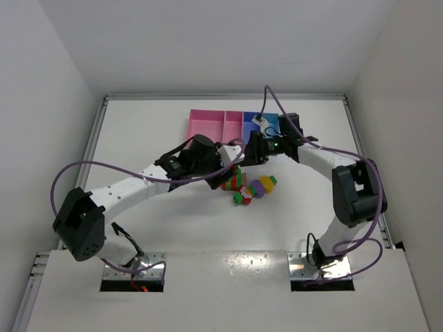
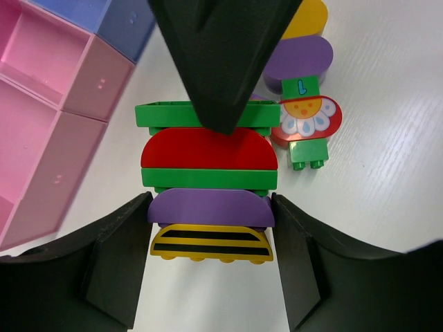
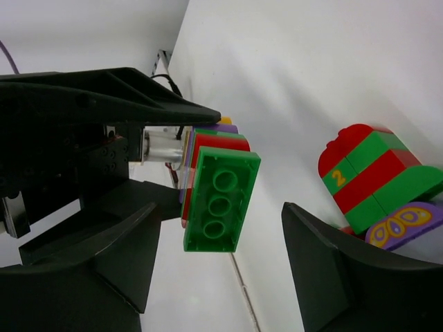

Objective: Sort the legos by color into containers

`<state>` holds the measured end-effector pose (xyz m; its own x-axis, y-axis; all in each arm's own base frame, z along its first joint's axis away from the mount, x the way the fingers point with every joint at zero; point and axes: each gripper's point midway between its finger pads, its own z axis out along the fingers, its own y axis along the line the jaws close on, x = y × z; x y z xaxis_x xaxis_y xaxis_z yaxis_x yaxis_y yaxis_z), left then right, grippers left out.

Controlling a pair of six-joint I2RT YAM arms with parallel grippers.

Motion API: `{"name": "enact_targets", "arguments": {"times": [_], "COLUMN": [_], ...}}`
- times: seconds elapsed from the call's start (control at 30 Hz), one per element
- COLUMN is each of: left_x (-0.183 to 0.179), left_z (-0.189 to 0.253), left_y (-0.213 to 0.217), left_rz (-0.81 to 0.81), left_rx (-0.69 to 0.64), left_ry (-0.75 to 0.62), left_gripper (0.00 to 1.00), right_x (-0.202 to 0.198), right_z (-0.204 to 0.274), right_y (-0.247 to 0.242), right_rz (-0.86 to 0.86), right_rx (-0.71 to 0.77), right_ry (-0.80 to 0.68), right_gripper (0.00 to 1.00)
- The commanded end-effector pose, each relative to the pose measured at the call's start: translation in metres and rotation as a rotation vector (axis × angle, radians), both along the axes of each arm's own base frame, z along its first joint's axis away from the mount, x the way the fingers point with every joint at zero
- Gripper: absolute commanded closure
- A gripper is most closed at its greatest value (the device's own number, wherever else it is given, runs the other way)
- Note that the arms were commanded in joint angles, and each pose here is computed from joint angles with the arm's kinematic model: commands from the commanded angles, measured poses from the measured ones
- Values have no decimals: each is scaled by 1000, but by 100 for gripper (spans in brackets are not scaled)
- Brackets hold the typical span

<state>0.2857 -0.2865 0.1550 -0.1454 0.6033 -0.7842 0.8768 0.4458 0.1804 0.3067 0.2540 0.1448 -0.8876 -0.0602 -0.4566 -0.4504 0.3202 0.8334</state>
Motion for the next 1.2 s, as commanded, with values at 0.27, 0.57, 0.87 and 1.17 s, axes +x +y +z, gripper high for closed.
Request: {"name": "enact_targets", "arguments": {"times": [0.27,0.57,0.87,1.17], "left_x": [9,9,3,2], "left_z": [41,31,14,3], "left_y": [-9,4,29,45], "left_rz": [22,63,115,150], "left_rx": [-78,-53,-14,1], "left_ry": [-92,-105,-100,-76], "left_gripper": [60,60,62,62], "right_x": [3,-7,8,28], "right_z": [30,29,35,38], "right_y": [20,19,-10,-46], "right_rz": [110,141,55,-61], "right_rx": [115,144,145,138], "right_ry": [-59,-26,-44,-63], "right_gripper": [52,90,100,100]}}
